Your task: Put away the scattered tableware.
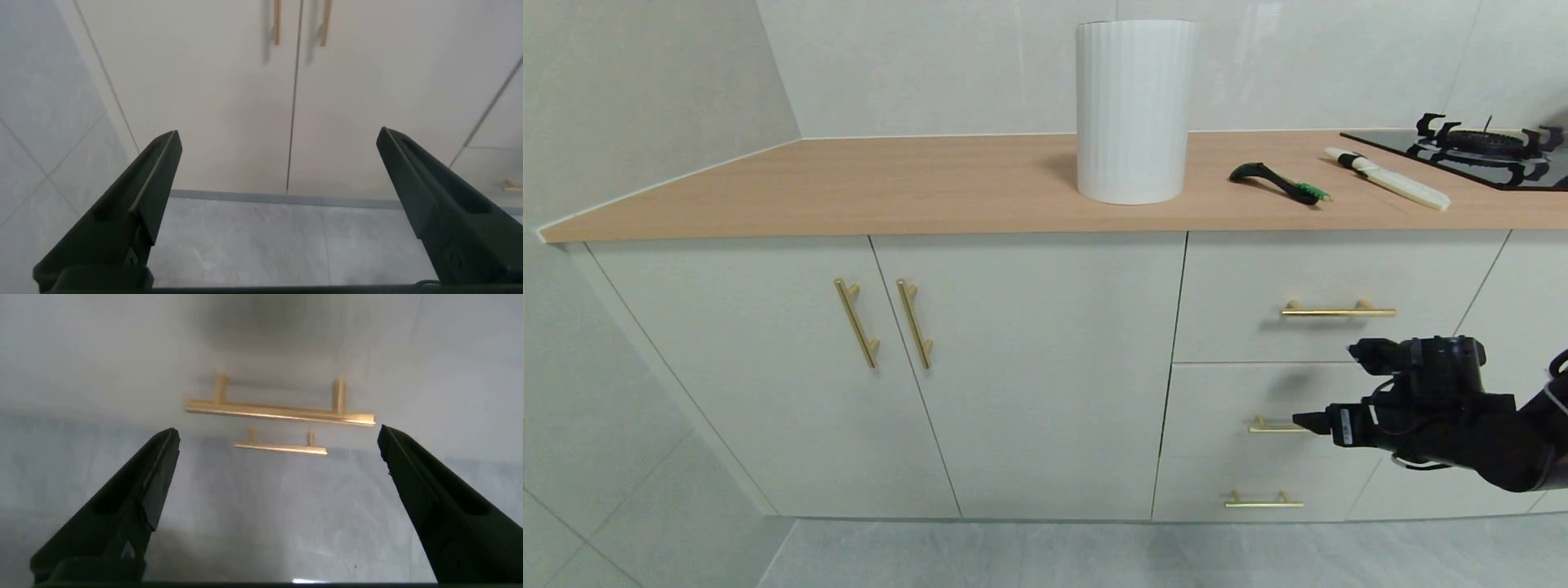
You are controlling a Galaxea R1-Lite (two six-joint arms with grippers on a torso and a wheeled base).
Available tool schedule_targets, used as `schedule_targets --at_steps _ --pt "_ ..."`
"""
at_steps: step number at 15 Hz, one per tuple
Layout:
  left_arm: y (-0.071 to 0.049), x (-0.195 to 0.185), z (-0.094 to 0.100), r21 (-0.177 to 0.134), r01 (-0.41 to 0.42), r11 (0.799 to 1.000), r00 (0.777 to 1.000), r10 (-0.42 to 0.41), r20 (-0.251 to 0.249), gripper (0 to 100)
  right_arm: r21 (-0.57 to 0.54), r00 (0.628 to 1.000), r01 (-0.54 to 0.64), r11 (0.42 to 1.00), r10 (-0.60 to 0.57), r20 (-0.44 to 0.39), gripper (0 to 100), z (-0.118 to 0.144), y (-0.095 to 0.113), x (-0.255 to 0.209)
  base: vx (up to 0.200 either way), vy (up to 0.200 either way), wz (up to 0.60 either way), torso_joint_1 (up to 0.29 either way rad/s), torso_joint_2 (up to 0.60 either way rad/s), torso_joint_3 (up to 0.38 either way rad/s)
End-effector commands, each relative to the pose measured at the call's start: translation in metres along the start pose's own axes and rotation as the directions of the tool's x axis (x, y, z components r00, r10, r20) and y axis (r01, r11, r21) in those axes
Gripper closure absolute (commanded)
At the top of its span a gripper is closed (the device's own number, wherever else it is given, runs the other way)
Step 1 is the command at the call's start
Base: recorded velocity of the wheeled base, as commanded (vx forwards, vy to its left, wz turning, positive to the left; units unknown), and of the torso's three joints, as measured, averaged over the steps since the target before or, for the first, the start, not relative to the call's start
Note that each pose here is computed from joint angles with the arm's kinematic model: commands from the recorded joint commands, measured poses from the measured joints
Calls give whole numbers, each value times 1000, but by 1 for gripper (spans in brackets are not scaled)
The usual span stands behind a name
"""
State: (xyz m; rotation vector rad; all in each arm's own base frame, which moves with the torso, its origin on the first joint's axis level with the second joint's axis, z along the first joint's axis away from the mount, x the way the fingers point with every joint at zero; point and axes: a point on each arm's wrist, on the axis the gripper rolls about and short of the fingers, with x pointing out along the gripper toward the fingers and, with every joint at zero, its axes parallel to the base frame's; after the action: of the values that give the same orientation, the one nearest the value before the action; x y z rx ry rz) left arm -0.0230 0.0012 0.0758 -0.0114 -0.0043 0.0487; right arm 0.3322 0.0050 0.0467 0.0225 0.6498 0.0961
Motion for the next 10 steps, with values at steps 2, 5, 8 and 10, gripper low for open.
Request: schedule_targets --at_steps 2,5,8,10 --pt "0 0 0 1 1 1000 1000 -1 -1 0 4 1000 7 1000 -7 -26 0 -13 -3 13 0 0 0 0 0 0" --pt "0 0 0 1 0 1000 1000 0 -1 0 1 999 32 999 -32 37 0 -18 -5 28 0 0 0 0 0 0" --pt "0 0 0 1 0 1000 1000 0 -1 0 -1 998 41 999 -41 46 0 -22 -6 37 0 0 0 0 0 0" --pt "0 0 0 -1 1 1000 1000 -1 -1 0 0 997 62 998 -62 53 0 -23 -6 41 0 0 0 0 0 0"
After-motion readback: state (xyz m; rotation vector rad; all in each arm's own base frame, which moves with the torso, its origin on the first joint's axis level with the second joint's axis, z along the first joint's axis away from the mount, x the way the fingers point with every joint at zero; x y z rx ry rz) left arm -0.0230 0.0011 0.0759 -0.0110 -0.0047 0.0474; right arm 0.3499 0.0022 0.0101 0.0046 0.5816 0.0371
